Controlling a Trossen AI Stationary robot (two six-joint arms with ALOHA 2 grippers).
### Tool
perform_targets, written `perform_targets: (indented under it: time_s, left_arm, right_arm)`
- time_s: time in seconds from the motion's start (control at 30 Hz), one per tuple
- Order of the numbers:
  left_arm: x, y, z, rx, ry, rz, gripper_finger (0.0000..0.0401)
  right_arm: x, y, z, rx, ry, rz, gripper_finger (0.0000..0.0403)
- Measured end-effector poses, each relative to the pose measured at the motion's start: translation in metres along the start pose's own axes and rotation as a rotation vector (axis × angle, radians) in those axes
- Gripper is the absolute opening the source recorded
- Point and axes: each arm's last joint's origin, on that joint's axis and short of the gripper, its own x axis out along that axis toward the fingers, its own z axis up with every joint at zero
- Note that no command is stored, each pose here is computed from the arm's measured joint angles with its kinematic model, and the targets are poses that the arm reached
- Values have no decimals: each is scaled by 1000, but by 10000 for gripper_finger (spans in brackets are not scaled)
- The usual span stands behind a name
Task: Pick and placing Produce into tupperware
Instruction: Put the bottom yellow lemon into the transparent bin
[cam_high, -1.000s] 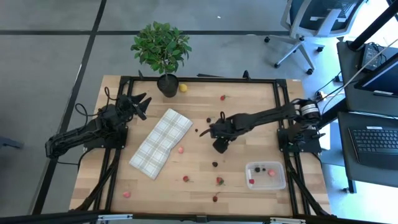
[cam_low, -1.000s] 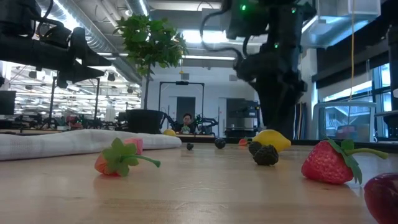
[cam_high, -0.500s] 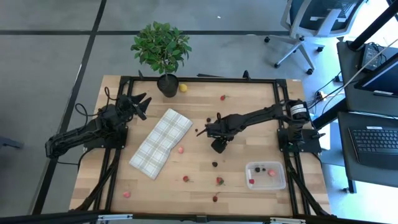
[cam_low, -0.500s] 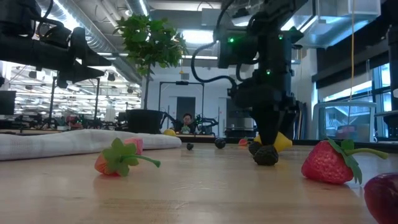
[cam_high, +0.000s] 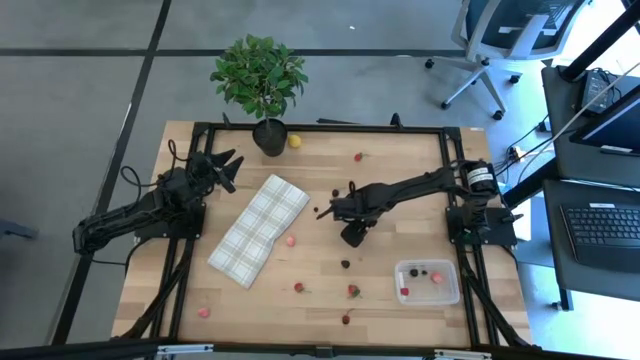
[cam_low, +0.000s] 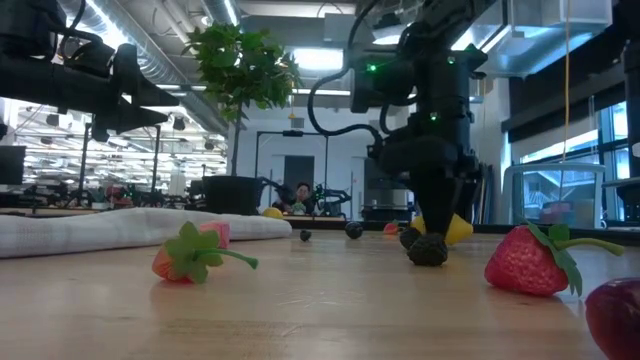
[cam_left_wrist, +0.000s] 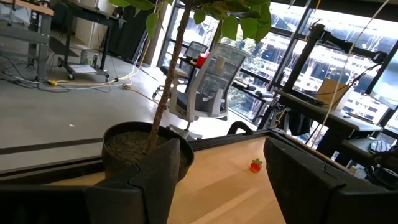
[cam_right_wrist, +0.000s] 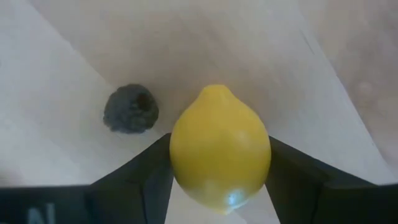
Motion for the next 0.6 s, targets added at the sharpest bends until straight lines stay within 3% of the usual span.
perform_targets:
  time_s: [0.3, 0.6]
  left_arm:
    - [0, 0, 0, 0, 0, 0, 225]
    - [0, 0, 0, 1, 0, 1, 225]
  right_arm:
    - [-65, 6, -22, 105, 34, 116, 207]
    - [-147, 28, -93, 329, 123, 285, 210]
